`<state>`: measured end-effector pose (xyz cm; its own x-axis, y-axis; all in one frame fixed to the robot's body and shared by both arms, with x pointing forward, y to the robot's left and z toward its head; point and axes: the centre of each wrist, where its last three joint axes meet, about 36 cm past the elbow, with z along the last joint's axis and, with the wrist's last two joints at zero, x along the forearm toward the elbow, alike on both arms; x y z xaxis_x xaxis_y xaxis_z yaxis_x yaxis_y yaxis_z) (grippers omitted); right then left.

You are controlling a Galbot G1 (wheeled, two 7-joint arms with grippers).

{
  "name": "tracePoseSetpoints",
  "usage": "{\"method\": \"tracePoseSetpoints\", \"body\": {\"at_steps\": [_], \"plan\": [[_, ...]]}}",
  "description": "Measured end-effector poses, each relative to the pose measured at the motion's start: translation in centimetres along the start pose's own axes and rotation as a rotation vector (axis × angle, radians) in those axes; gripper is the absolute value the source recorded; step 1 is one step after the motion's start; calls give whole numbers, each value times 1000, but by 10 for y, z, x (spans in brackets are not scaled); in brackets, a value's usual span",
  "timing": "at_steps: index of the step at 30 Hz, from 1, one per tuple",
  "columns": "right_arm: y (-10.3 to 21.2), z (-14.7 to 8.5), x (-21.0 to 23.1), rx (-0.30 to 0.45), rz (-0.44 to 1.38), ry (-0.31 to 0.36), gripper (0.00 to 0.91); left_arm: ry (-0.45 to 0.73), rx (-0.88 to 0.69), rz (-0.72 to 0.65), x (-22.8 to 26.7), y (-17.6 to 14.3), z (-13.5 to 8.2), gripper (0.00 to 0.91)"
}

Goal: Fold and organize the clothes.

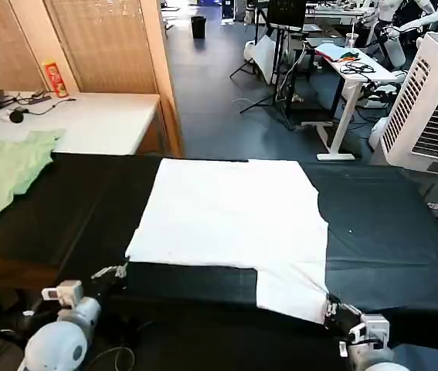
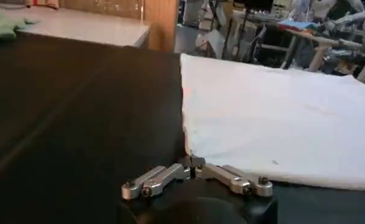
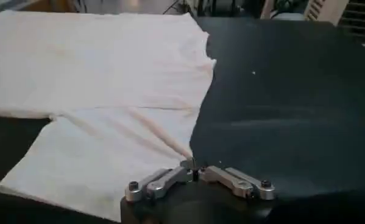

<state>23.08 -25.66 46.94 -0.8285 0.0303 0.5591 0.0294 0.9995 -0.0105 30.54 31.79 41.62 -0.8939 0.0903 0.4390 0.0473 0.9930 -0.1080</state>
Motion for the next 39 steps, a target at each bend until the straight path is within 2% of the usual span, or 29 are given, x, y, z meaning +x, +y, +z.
{"method": "tracePoseSetpoints", "body": {"at_steps": [3,8,10,15,20,29,39], "plan": [[-1,-2,2,-21,-19,-35,49,-9,-3,5,15,-4,-1,0],[-8,-8,-9,-28,-68,-162,49,-70,17,0,21,-9,-5,0],[-14,-8,-23,-32,-68,-205,49,-99,28,-5,18,-11,-8,0],[-26,-12,-67,-50,-82,-253,39,-147,37,-23,-1,-14,-14,0],[-35,-33,-112,-42,-89,-308,39,-180,42,-39,-24,-18,-19,0],[-46,-67,-186,-7,-94,-343,39,-221,12,-49,-66,-15,-34,0],[-33,-93,-253,23,-114,-349,39,-233,-22,-38,-117,-5,-52,0]]}}
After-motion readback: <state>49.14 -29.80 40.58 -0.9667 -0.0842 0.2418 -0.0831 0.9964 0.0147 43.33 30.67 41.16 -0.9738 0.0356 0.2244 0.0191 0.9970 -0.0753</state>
